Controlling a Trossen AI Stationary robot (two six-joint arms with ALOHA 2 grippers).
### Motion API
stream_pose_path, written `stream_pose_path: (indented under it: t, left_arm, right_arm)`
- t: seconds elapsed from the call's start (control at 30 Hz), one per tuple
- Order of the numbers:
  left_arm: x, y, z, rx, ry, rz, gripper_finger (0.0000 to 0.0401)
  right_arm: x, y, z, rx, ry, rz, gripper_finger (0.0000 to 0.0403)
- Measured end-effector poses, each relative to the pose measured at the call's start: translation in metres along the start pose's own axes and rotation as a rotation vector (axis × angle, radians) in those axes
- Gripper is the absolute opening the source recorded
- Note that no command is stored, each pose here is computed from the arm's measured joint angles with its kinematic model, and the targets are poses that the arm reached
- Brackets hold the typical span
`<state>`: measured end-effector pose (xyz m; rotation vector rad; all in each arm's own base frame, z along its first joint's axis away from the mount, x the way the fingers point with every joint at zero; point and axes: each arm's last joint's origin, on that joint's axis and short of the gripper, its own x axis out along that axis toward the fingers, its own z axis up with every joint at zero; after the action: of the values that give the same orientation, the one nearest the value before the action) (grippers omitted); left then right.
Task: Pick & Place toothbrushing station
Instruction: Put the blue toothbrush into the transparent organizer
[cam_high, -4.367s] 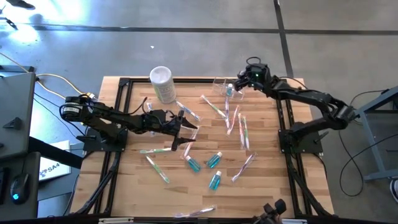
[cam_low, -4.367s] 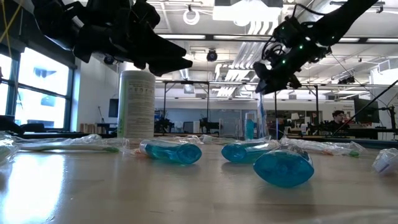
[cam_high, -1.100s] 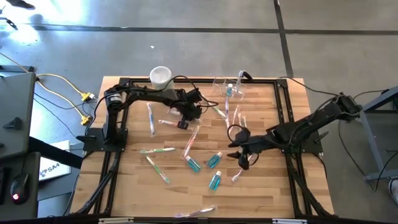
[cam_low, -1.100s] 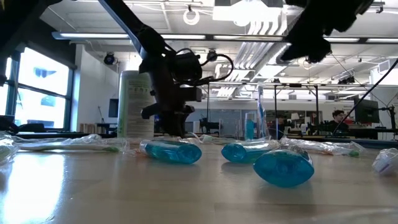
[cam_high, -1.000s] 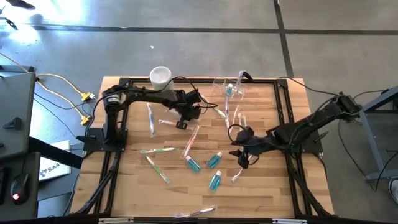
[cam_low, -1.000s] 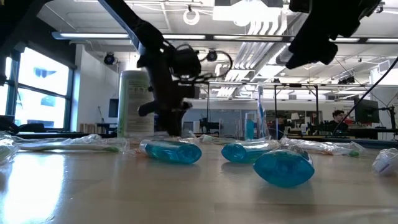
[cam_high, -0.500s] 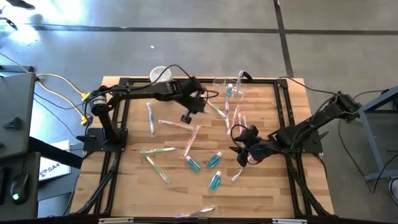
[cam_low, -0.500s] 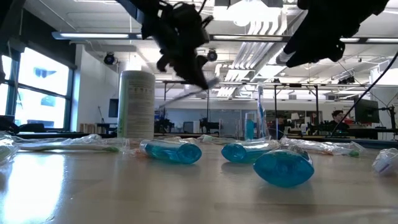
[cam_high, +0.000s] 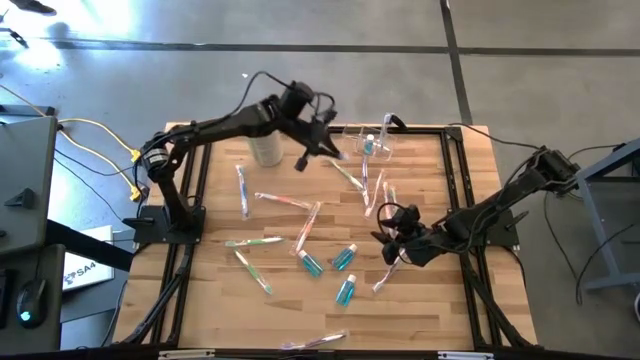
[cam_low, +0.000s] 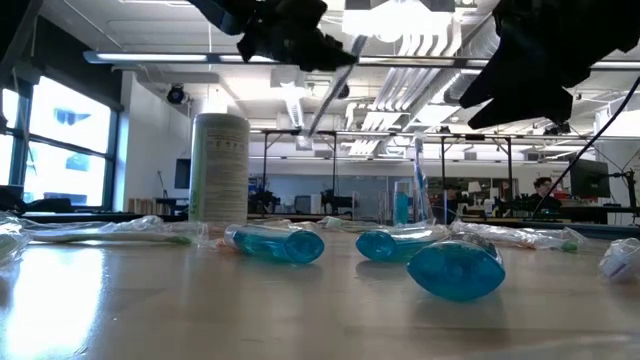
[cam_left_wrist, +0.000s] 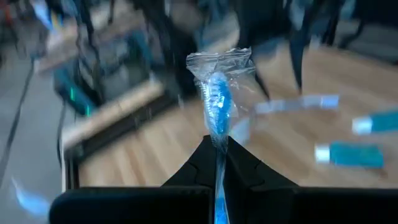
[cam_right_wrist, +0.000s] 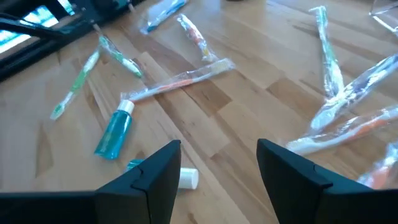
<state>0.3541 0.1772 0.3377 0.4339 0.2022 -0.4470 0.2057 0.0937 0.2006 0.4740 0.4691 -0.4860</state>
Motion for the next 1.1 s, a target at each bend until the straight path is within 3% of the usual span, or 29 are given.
stream_pose_path:
  t: [0.13, 0.43, 0.63, 0.8, 1.1]
  left_arm:
    - [-0.02, 0.017, -0.003, -0.031, -0.153, -0.042, 0.0]
    - [-0.053, 0.041, -0.019, -0.025, -0.192, 0.033, 0.0]
    - [-0.062, 0.064, -0.048, -0.099, -0.268, 0.03, 0.0]
    - [-0.046, 0.071, -0.087, -0.183, -0.291, -0.047, 0.0]
    - [-0.019, 0.075, -0.095, -0.015, -0.392, -0.035, 0.0]
  right_arm:
    - [0.002, -0.001, -0.002, 0.026, -0.024, 0.024, 0.0203]
    - [0.002, -0.002, 0.0, 0.011, -0.097, -0.024, 0.0203]
    - [0.002, -0.002, 0.0, 0.009, -0.106, -0.031, 0.0203]
    - [0.002, -0.002, 0.0, 0.001, -0.106, -0.031, 0.0203]
    - [0.002, -0.002, 0.0, -0.038, -0.106, -0.034, 0.0203]
